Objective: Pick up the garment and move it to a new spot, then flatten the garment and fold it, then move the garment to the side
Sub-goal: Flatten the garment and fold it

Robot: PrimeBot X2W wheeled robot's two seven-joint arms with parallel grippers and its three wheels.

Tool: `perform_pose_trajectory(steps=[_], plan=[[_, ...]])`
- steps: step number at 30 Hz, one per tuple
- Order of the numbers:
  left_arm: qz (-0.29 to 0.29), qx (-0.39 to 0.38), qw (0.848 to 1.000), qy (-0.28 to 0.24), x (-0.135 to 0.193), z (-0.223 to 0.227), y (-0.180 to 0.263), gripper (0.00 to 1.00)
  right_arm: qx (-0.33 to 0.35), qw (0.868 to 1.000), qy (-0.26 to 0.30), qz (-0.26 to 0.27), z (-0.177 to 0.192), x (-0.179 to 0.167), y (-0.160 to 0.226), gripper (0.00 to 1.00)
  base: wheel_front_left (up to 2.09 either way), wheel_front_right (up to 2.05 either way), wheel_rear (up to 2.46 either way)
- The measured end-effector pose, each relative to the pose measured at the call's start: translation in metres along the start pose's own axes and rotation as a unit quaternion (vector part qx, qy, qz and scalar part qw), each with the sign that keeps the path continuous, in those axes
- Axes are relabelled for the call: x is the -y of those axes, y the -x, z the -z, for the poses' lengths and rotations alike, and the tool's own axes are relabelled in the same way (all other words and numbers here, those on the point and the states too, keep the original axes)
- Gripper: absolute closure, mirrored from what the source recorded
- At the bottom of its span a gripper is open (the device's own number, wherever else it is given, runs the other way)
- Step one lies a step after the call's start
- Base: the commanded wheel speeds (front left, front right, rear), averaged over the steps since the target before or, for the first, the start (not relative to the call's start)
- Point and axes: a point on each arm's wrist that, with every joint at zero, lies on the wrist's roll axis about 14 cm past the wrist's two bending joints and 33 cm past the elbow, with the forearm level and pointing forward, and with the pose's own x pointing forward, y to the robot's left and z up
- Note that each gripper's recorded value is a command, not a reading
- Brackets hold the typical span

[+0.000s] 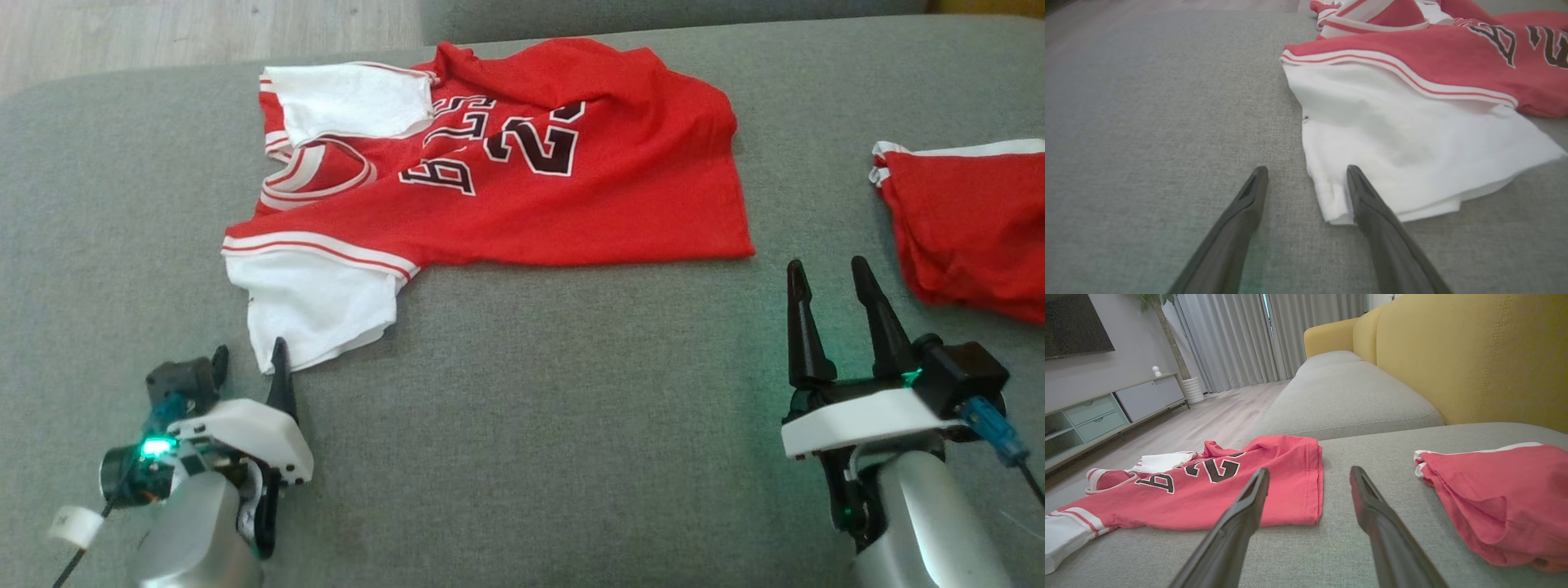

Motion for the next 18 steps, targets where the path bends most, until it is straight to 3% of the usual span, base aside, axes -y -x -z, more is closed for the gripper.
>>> perform_pose_trajectory(steps=[10, 11, 12, 18], plan=[[0.029, -0.038, 0.999, -0.011, 0.011, 0.003, -0.010, 0.02, 0.003, 1.000, 0.000, 0.006, -0.002, 0.004, -0.002, 0.00, 0.00, 0.00, 0.00], [0.033, -0.043, 0.998, -0.010, 0.012, 0.004, -0.010, 0.64, 0.006, 1.000, 0.001, 0.005, -0.004, 0.004, -0.003, 0.00, 0.00, 0.00, 0.00], [0.037, -0.045, 0.998, -0.008, 0.014, 0.004, -0.010, 1.00, 0.007, 1.000, 0.001, 0.005, -0.005, 0.004, -0.003, 0.00, 0.00, 0.00, 0.00], [0.044, -0.020, 0.999, 0.005, 0.018, -0.003, -0.008, 1.00, -0.002, 1.000, 0.001, 0.008, 0.000, 0.005, -0.002, 0.00, 0.00, 0.00, 0.00]])
